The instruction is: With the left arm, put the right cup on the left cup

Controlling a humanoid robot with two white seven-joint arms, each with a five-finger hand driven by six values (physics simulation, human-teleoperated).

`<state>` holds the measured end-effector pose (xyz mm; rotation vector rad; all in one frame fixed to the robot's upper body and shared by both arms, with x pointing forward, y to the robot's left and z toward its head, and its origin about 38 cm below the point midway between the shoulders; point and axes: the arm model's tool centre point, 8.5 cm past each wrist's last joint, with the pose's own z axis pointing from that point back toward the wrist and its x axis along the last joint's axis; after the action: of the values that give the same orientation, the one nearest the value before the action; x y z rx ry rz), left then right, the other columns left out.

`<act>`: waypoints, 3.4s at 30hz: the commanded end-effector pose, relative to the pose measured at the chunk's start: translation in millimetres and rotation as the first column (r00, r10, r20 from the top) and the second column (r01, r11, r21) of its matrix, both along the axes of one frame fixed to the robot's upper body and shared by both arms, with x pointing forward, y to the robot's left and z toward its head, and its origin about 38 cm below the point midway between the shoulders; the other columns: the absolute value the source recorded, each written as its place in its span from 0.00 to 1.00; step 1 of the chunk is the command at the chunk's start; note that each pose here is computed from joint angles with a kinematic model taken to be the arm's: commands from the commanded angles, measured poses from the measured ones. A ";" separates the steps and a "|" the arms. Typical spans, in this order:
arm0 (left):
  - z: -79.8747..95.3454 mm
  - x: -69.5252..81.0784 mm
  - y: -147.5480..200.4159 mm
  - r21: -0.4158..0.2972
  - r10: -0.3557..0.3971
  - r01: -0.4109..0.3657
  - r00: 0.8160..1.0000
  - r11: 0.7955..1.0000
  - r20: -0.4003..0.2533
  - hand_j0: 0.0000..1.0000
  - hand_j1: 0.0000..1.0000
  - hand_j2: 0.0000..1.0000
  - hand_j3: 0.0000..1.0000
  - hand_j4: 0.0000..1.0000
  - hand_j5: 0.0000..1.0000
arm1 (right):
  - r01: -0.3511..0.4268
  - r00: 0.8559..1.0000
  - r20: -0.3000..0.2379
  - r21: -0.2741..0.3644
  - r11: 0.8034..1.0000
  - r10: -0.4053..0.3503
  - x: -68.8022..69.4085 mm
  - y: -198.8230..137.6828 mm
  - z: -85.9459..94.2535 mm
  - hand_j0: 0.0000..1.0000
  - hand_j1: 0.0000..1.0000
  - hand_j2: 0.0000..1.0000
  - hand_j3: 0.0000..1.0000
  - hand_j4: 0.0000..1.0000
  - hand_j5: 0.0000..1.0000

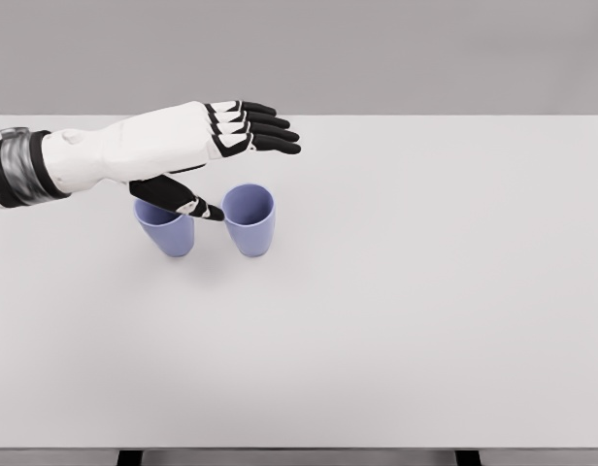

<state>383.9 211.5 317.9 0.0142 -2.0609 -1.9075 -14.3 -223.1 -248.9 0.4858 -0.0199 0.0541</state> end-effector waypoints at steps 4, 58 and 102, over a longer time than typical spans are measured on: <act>2.8 0.8 0.7 -0.008 0.003 -0.003 1.000 1.000 0.005 1.00 1.00 1.00 1.00 1.00 1.00 | 0.011 0.999 -0.046 0.000 1.000 -0.011 -23.4 0.4 1.3 1.00 1.00 1.00 1.00 1.00 1.00; -67.8 53.0 -27.2 0.381 0.326 -0.246 0.932 0.891 -0.161 1.00 1.00 1.00 1.00 1.00 1.00 | 0.012 0.999 -0.042 0.000 1.000 -0.012 -21.4 0.4 1.1 1.00 1.00 1.00 1.00 1.00 1.00; -117.6 72.8 -31.7 0.464 0.417 -0.302 0.893 0.833 -0.167 1.00 1.00 1.00 1.00 1.00 1.00 | 0.012 0.999 -0.042 0.000 1.000 -0.012 -21.4 0.4 1.1 1.00 1.00 1.00 1.00 1.00 1.00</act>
<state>454.8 181.4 199.5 0.2263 -1.3182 -1.9485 -35.5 -222.7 -247.8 0.4866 0.0187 0.0309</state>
